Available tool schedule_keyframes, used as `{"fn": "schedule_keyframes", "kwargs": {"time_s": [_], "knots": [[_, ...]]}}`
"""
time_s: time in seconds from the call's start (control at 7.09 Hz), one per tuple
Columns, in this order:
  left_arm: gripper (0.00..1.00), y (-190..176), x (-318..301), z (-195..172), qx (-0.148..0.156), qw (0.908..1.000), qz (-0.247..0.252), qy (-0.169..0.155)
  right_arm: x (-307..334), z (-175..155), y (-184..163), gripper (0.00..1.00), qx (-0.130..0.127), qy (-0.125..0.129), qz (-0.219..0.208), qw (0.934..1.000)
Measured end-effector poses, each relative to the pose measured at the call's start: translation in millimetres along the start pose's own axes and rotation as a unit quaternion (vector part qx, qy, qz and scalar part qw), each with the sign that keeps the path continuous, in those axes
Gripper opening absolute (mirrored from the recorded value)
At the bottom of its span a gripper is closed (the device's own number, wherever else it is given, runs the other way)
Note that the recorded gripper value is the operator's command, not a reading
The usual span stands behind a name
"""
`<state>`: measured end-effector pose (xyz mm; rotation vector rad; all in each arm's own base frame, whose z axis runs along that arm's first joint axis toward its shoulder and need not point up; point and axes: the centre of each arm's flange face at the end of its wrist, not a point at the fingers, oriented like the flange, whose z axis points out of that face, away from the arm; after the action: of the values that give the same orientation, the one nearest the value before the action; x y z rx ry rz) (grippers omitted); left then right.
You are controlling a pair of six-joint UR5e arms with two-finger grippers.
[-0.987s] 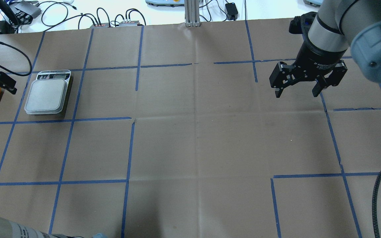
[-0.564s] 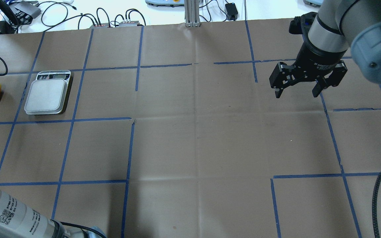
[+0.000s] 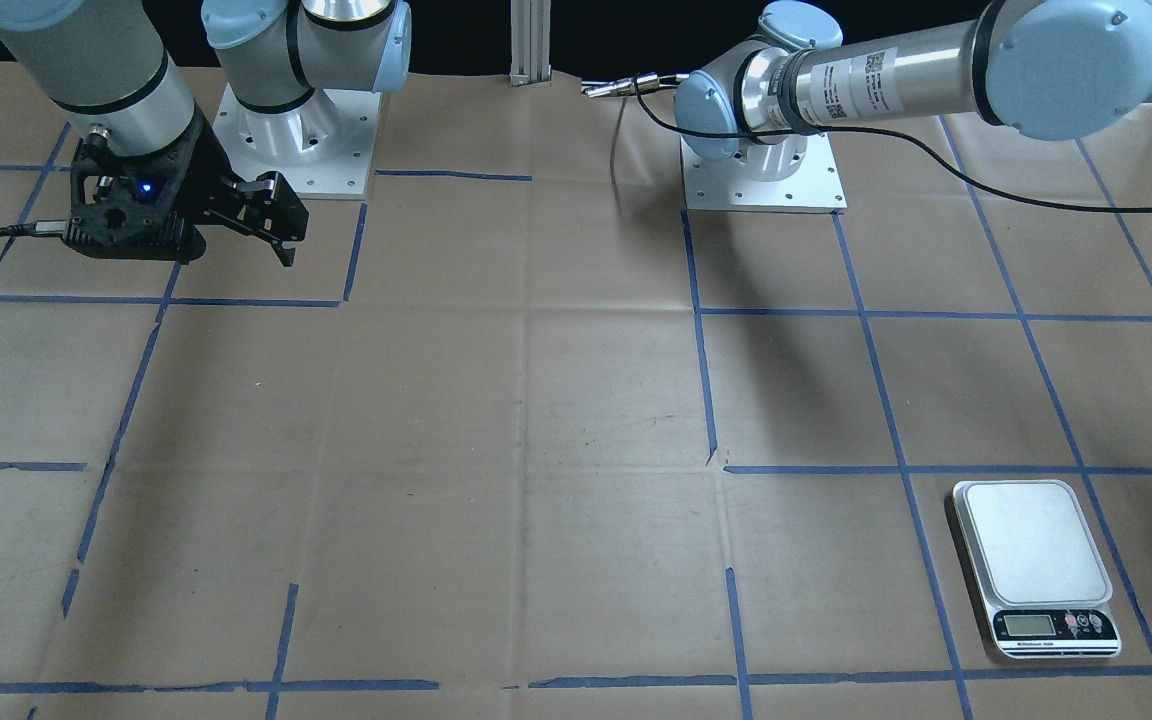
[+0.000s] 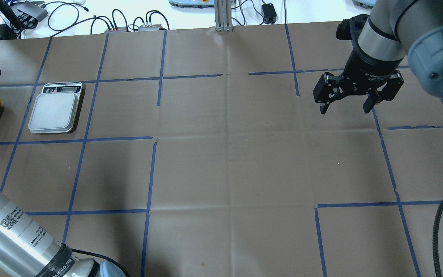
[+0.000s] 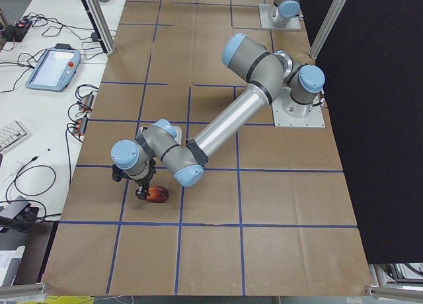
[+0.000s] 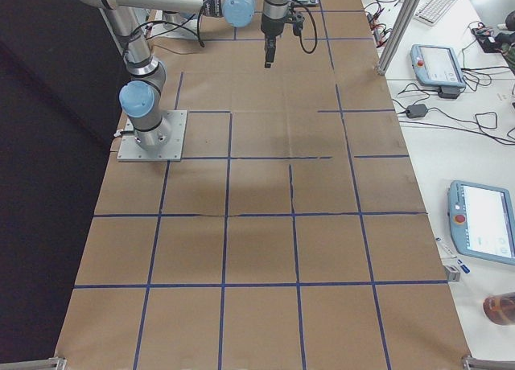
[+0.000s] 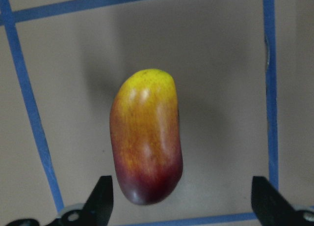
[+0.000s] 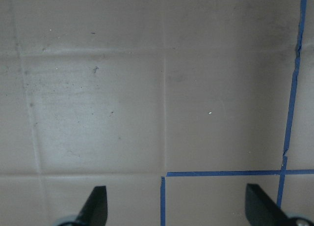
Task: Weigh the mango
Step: 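Lower the left gripper onto the red-yellow mango and close on it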
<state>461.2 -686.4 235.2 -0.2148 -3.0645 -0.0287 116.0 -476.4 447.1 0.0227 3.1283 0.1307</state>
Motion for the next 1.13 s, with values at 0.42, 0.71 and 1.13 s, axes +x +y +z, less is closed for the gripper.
{"fn": "schedule_keyframes", "kwargs": {"time_s": [0.42,0.71,1.13], "knots": [[1.0,-4.2,-9.4,12.2,0.005,1.0,0.006,0.004,0.0,0.0,0.0,1.0,0.0,0.0,0.0,1.0],[1.0,-5.1,-12.8,22.1,0.002,0.9999,0.016,0.004,0.0,0.0,0.0,1.0,0.0,0.0,0.0,1.0],[0.99,-1.7,-18.7,42.1,-0.012,0.9996,0.026,0.005,0.0,0.0,0.0,1.0,0.0,0.0,0.0,1.0]]}}
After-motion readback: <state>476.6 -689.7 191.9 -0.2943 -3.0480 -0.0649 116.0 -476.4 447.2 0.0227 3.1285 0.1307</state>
